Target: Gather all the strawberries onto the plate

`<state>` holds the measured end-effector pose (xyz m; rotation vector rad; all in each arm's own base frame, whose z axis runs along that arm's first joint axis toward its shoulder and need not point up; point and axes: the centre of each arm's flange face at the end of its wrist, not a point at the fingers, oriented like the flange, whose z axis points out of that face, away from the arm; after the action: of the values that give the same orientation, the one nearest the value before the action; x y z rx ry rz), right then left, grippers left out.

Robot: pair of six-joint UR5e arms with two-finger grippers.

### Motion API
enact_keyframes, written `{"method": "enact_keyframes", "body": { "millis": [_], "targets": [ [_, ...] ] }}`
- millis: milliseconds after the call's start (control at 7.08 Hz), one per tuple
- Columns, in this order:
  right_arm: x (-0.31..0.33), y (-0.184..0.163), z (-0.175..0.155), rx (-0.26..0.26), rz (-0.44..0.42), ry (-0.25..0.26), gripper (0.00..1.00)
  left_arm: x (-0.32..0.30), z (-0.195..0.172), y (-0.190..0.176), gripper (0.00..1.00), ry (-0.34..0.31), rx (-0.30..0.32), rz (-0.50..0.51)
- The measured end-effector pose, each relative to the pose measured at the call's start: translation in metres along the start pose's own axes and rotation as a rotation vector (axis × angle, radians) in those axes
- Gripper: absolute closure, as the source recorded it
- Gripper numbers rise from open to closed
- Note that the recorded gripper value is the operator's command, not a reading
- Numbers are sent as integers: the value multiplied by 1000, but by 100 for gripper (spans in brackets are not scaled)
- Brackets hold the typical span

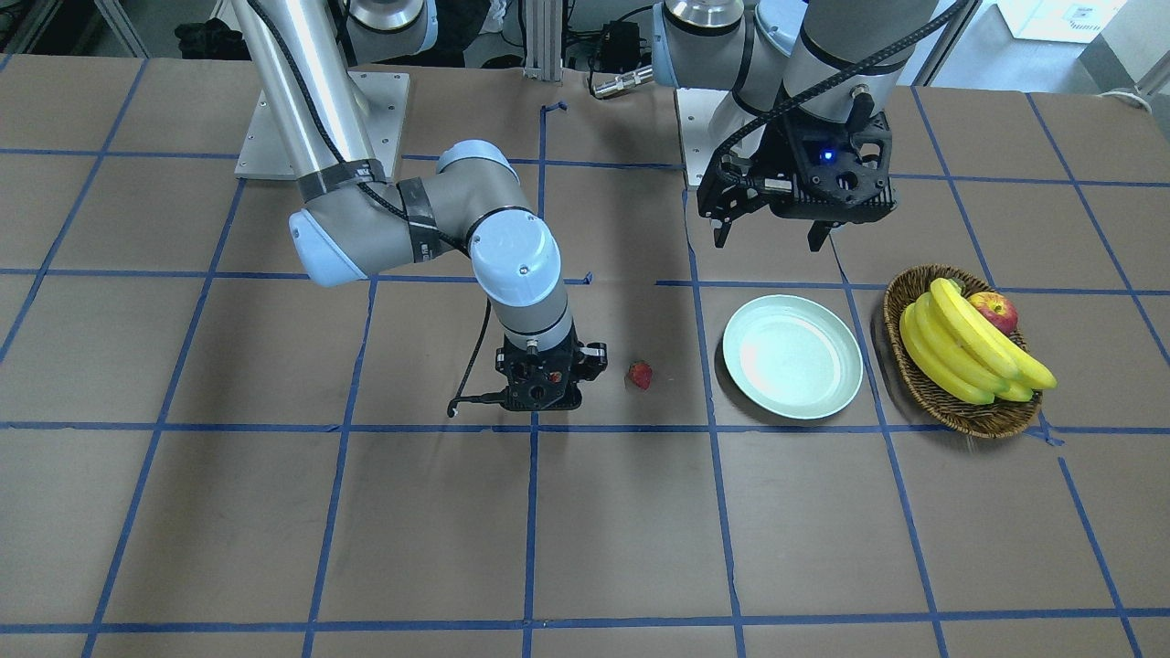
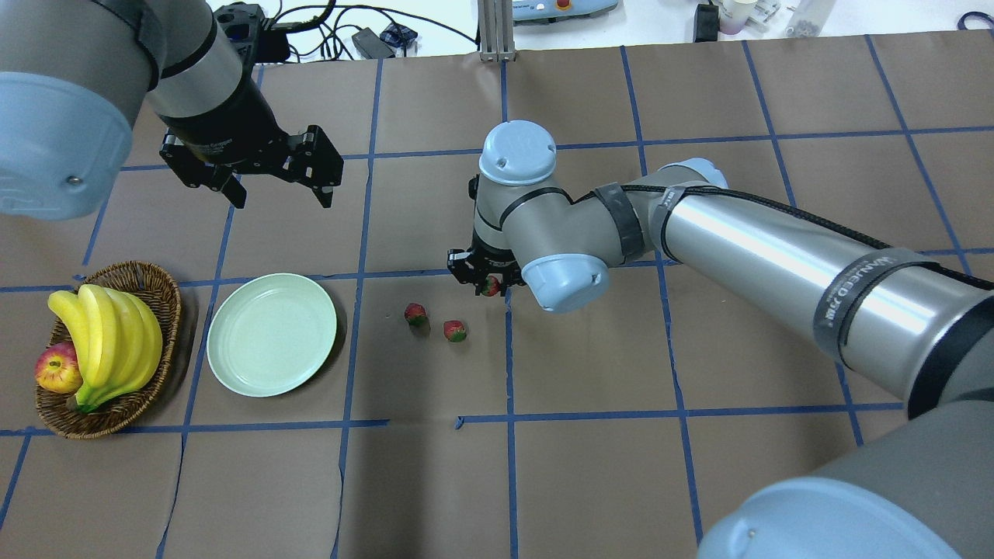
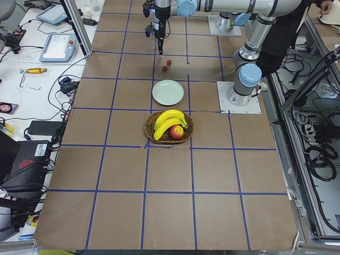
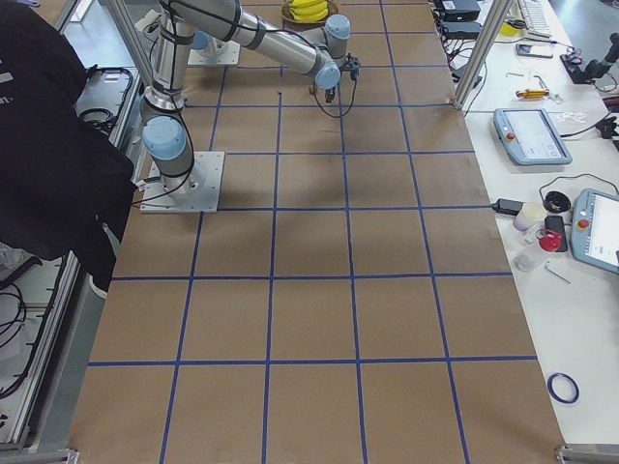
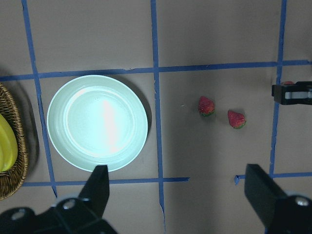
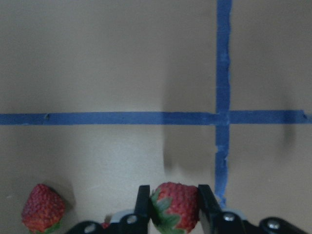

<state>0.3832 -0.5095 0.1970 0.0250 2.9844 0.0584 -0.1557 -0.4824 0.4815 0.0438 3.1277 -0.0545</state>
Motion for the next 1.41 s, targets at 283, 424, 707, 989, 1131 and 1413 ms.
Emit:
{"method": "enact_keyframes", "body": {
  "millis": [283, 424, 707, 989, 1131, 1413],
  "targets": [
    [-15, 5, 11, -13, 0, 0, 0, 0, 0, 0, 0, 0, 0, 1],
    [-16, 6, 13, -18, -1, 1, 0, 0, 0, 0, 0, 0, 0, 1],
    [-16, 5, 7, -20, -4, 7, 0, 0, 0, 0, 0, 0, 0, 2],
    [9, 2, -38, -35, 16, 27, 0, 0, 0, 0, 0, 0, 0, 1],
    [40, 1, -79, -69, 10, 43, 0, 0, 0, 0, 0, 0, 0, 2],
    [118, 6, -174, -83, -8, 95, 0, 0, 2, -1, 0, 0, -5, 2]
  ]
}}
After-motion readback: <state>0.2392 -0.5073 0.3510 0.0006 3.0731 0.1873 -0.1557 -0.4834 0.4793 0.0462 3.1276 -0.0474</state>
